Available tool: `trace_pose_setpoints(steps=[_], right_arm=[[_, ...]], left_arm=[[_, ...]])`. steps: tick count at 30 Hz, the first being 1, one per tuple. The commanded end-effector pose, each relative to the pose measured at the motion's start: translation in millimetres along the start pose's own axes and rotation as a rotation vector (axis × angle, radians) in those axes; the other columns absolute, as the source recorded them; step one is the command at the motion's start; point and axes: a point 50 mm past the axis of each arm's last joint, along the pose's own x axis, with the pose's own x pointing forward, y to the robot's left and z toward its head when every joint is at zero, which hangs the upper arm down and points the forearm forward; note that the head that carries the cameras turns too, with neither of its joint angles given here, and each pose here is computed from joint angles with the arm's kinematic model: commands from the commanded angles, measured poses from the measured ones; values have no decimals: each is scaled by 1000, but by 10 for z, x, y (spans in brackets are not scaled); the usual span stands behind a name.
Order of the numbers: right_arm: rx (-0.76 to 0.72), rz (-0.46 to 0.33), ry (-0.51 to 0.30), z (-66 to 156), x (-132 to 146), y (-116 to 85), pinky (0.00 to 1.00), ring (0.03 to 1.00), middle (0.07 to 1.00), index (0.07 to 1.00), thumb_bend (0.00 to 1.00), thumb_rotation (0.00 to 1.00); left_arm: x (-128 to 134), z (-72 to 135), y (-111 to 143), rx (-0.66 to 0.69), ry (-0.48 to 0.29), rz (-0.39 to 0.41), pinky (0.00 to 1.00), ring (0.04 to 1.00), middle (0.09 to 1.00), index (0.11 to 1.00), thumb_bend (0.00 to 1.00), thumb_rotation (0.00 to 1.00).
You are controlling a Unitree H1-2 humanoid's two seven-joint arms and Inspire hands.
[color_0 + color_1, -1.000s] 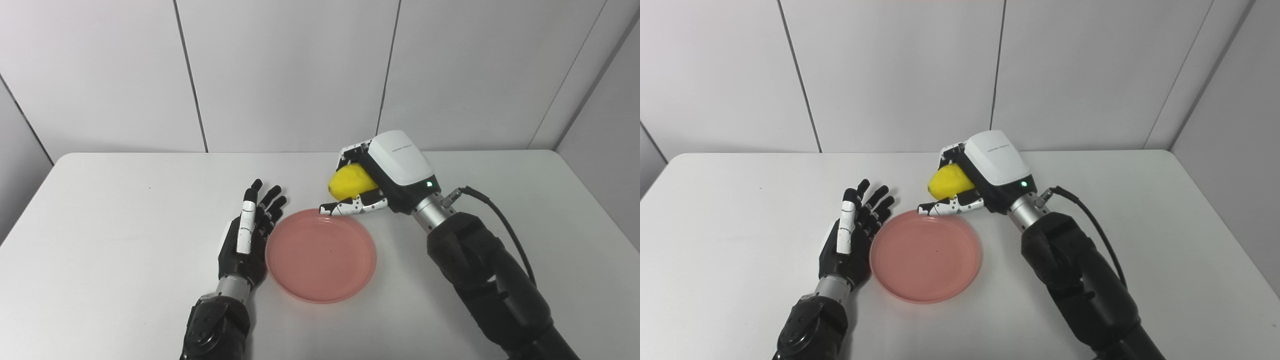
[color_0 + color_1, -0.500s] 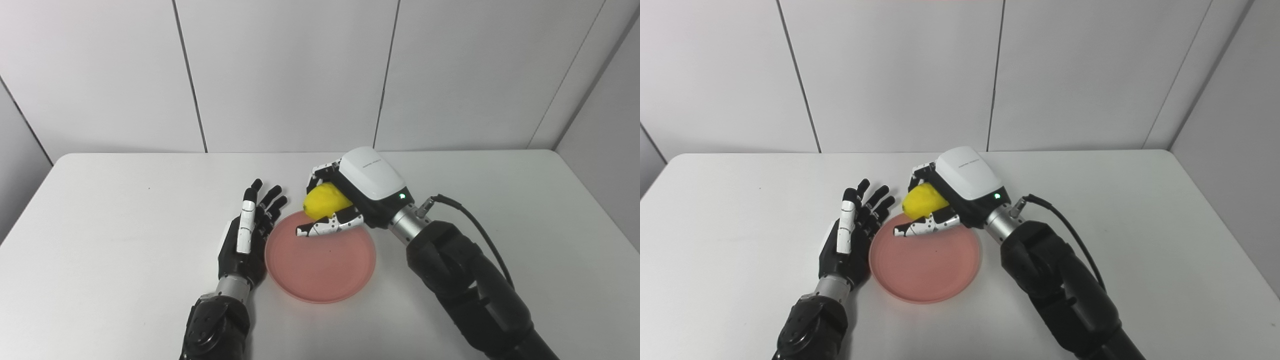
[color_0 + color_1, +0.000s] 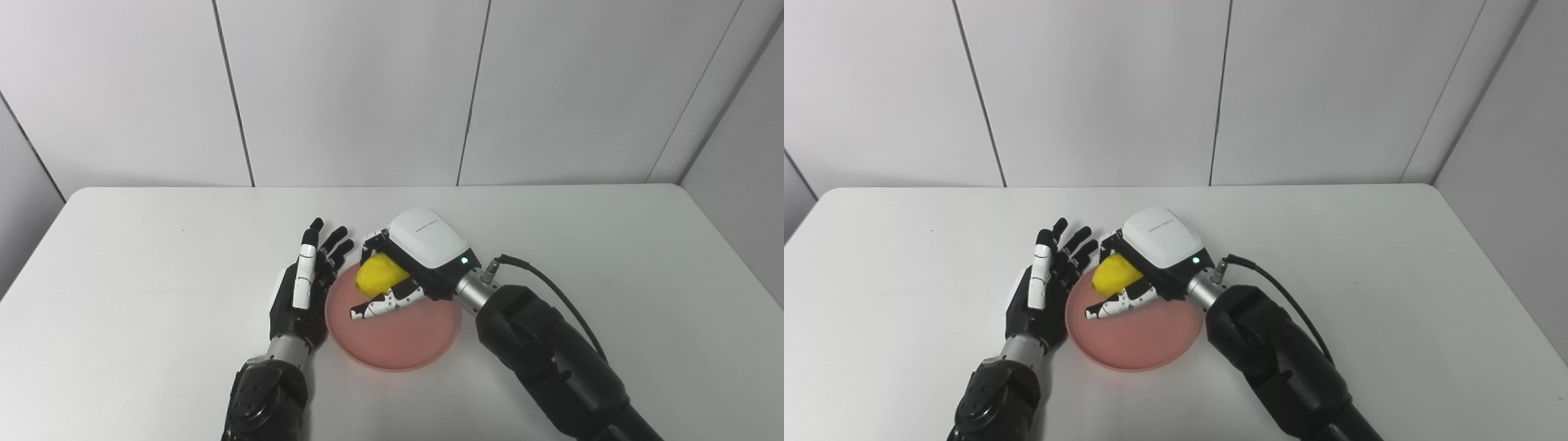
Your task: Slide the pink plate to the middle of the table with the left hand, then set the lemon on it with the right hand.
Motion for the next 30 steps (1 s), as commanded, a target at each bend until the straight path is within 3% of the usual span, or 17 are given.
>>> trace_pose_setpoints(steps=[1,8,14,20,25,30], right_arm=[[-34,-66,-62,44,117,-201,227,298,377,443,570,557],[-54,-37,-77,8,105,-102,188,254,335,407,570,574],[-61,-12,-77,-4,94,-68,214,288,374,456,562,590],[-74,-19,-76,-32,84,-20,190,261,344,419,570,576],[-76,-11,-81,-38,76,17,177,242,322,385,561,666],[-74,-12,-77,-59,82,34,187,254,340,409,555,660]], left_arm=[[-75,-204,103,2,86,46,1000,891,903,1000,819,830],[-75,-204,97,5,81,45,1000,897,909,1000,809,837],[-63,-196,90,7,77,43,1000,893,917,1000,813,837],[-65,-184,93,18,77,40,1000,898,933,1000,799,851],[-70,-176,91,5,75,48,1000,894,917,1000,802,829],[-64,-178,102,8,78,45,1000,898,915,1000,808,825]])
